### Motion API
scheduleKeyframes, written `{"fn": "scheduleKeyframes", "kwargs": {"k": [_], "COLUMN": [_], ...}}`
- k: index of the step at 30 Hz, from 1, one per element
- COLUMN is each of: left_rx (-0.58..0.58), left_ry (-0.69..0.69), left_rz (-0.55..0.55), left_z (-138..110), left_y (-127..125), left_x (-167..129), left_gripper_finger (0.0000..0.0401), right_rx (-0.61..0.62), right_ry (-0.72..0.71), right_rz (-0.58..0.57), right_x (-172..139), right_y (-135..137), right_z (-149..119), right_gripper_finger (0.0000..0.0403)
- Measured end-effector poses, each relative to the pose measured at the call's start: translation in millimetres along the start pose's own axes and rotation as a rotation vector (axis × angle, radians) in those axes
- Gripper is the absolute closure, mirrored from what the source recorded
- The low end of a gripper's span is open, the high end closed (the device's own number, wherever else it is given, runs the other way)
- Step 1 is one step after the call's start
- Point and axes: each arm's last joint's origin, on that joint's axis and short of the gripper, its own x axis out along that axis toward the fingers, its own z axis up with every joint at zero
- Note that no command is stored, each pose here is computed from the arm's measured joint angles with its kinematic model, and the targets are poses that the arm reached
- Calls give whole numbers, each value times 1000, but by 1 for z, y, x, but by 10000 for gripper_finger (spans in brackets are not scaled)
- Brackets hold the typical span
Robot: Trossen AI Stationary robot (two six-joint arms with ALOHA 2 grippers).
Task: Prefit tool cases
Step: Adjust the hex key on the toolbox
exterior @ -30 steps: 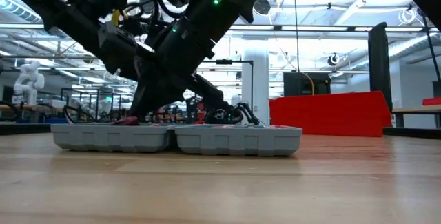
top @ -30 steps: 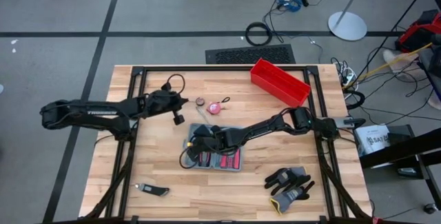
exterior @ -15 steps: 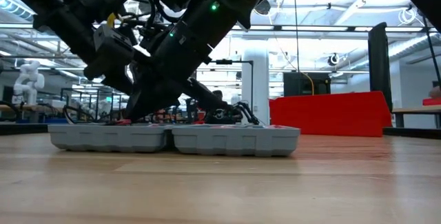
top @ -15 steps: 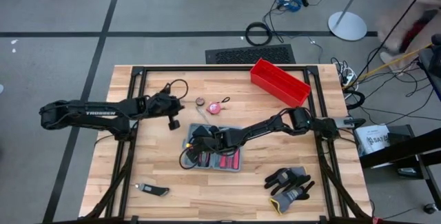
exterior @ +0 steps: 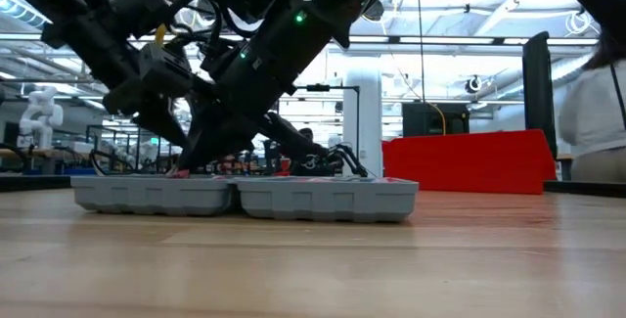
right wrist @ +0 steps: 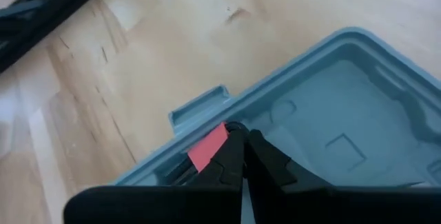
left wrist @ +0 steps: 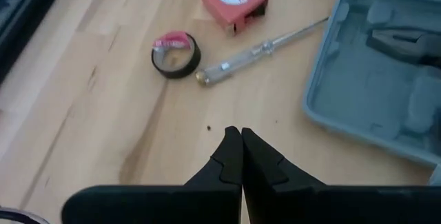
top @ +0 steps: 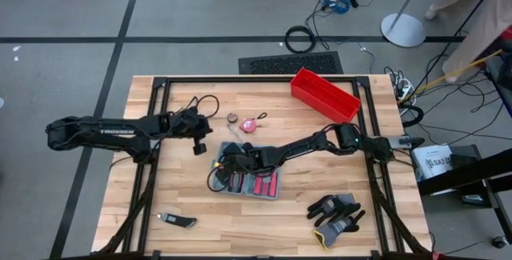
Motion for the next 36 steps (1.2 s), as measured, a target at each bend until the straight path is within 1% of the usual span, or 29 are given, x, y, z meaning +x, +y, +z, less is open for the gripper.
{"fn": "scheduleKeyframes", "kwargs": {"k": [7, 10, 18, 22, 28, 36], "left_rx": [-44, -46, -51, -50, -50, -47], "left_ry": [27, 13, -6, -6, -6, -5], "left_rz": [-6, -5, -3, -3, -3, -3], "left_z": [-22, -26, -24, -24, -24, -24], "left_y": [-3, -4, -4, -4, -4, -4], "left_x": [9, 11, 11, 11, 11, 11], "left_gripper_finger": [401, 401, 401, 401, 401, 401], "right_rx": [-3, -12, 7, -11, -49, -111], "right_ry": [5, 8, 30, 30, 19, 56], "right_rz": [0, 4, 18, 19, 26, -18], "right_x": [0, 0, 0, 0, -3, -17], "right_y": [0, 0, 0, 0, 4, 14], "right_z": [-1, 0, -1, -1, 7, 25], "right_gripper_finger": [403, 393, 337, 317, 304, 303]}}
